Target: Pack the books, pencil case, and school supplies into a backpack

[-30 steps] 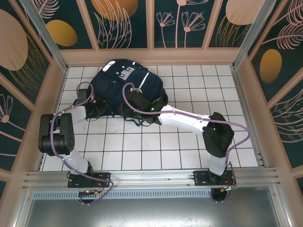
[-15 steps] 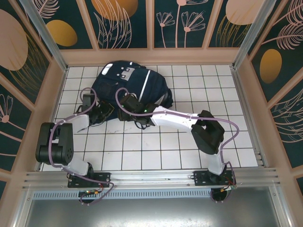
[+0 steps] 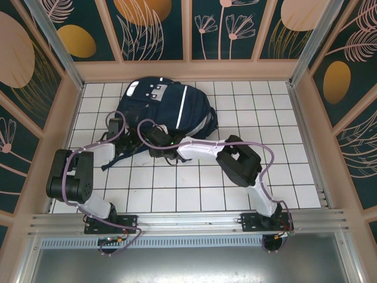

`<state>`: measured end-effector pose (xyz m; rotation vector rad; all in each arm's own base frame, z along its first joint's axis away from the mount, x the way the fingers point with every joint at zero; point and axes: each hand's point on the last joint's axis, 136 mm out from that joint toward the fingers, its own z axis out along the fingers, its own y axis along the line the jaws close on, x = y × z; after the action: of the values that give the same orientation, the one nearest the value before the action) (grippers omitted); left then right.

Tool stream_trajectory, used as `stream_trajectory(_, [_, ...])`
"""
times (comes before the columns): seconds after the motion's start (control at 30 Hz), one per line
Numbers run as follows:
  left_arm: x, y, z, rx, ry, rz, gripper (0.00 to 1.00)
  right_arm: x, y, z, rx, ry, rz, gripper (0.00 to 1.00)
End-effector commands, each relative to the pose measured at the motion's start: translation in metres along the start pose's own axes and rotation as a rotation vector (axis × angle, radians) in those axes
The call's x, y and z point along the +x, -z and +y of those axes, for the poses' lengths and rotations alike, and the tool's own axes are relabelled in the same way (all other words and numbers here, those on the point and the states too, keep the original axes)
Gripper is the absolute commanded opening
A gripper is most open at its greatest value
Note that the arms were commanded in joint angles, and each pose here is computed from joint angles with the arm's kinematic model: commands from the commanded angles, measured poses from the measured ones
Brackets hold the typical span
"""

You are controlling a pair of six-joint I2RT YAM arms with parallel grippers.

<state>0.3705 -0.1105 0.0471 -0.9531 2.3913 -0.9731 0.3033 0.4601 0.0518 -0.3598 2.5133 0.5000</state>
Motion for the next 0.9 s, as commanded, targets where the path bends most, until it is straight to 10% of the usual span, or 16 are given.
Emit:
stream_trajectory(0.0, [-0.013,-0.012,-0.01,0.028,-0.053,-0.032,0.0,-0.02,0.002,-0.001,0.019,-0.017,-0.046,0.43])
stream_trajectory(0.87, [-0.017,-0.035,-0.001,0.004,-0.041,-0.007,0.0,-0.033,-0.05,-0.016,0.093,0.007,-0.012,0.36])
